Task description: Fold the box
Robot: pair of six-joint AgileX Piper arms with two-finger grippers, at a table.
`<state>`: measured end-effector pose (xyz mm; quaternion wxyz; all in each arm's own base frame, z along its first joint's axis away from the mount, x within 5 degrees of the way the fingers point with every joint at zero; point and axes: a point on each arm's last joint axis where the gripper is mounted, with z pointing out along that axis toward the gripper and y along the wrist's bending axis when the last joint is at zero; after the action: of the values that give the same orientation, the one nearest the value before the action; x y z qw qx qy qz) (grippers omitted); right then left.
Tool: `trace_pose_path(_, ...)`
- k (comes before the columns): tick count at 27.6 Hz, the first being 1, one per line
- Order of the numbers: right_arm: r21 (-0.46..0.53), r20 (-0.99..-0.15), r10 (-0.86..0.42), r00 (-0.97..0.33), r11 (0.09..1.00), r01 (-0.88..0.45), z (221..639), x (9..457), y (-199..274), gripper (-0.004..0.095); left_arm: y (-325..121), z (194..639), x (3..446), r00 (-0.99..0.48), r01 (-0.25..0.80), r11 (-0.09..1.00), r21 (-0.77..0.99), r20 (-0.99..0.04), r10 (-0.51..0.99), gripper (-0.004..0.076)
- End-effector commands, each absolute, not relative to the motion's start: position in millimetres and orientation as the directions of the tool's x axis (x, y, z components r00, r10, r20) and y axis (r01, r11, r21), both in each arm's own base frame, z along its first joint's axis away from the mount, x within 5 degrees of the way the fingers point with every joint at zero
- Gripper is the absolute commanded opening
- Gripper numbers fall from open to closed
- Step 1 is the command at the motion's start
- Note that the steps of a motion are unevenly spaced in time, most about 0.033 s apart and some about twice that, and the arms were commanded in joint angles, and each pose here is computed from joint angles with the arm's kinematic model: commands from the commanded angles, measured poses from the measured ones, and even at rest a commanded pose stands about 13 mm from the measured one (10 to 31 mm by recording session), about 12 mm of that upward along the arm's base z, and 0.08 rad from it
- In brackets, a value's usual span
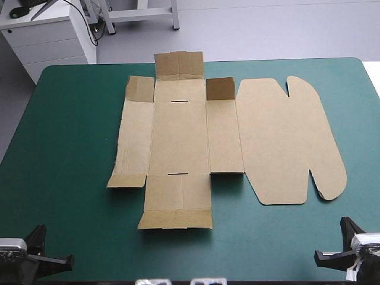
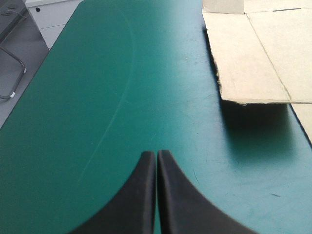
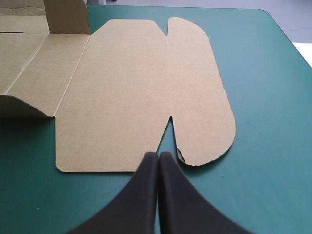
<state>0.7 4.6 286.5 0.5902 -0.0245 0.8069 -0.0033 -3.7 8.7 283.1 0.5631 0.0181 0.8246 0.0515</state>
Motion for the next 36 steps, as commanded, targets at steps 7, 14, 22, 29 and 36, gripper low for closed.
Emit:
trace_pose_path(7,-0.042,-0.974,-0.047,-0.22,0.999,-0.029,299,1,4,-0.0019,8,301,3,-0.291,-0.026,0.995,0.1,-0.953,0.088,-0.0008)
trace_pose_path(14,-0.042,-0.974,-0.047,-0.22,0.999,-0.029,299,1,4,-0.0019,7,324,28,-0.371,-0.016,0.994,0.107,-0.924,0.093,-0.0008)
trace_pose_path(22,-0.042,-0.974,-0.047,-0.22,0.999,-0.029,299,1,4,-0.0019,5,354,80,-0.483,0.0,0.994,0.113,-0.87,0.099,-0.0008)
trace_pose_path(29,-0.042,-0.974,-0.047,-0.22,0.999,-0.029,299,1,4,-0.0019,3,365,142,-0.586,0.02,0.993,0.117,-0.803,0.107,-0.0006)
trace_pose_path(36,-0.042,-0.974,-0.047,-0.22,0.999,-0.029,299,1,4,-0.0019,-4,346,209,-0.682,0.08,0.992,0.101,-0.72,0.128,0.0007)
